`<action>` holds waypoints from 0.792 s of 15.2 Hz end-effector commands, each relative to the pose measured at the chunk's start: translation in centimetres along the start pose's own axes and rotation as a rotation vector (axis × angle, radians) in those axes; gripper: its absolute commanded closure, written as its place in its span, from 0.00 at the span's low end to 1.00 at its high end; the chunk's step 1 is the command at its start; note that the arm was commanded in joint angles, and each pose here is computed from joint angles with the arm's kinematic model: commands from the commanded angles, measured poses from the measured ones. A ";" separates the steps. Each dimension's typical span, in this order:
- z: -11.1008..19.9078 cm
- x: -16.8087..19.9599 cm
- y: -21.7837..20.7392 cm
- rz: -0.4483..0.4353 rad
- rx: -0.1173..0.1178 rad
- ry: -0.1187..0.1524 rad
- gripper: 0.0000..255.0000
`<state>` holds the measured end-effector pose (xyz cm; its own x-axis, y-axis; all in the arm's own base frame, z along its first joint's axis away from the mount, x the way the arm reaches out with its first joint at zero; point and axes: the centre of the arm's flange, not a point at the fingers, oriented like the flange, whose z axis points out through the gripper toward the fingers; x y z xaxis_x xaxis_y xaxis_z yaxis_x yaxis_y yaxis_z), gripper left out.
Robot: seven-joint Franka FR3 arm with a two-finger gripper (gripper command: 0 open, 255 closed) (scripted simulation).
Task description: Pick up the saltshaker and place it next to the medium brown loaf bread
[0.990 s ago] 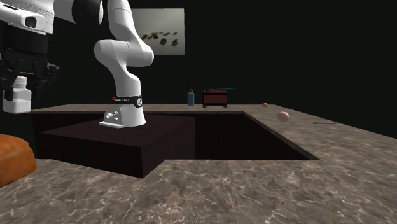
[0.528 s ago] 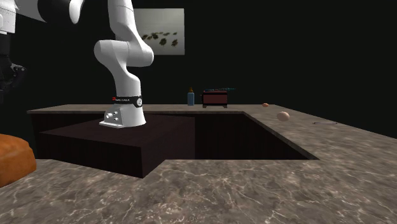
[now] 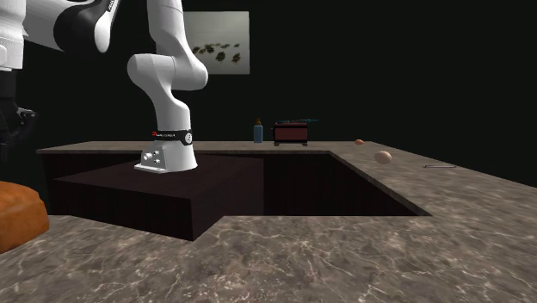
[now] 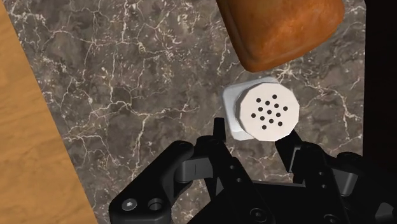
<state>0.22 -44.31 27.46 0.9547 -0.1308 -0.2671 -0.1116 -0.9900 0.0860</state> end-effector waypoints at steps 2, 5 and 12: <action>1.5 0.5 -0.1 0.000 -0.001 0.000 1.00; 3.0 0.9 -0.3 0.000 -0.001 0.000 1.00; 6.6 1.9 -0.6 0.000 -0.001 0.000 1.00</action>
<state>0.31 -44.39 21.14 0.9547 -0.1304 -0.2673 -0.1109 -0.9900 0.0867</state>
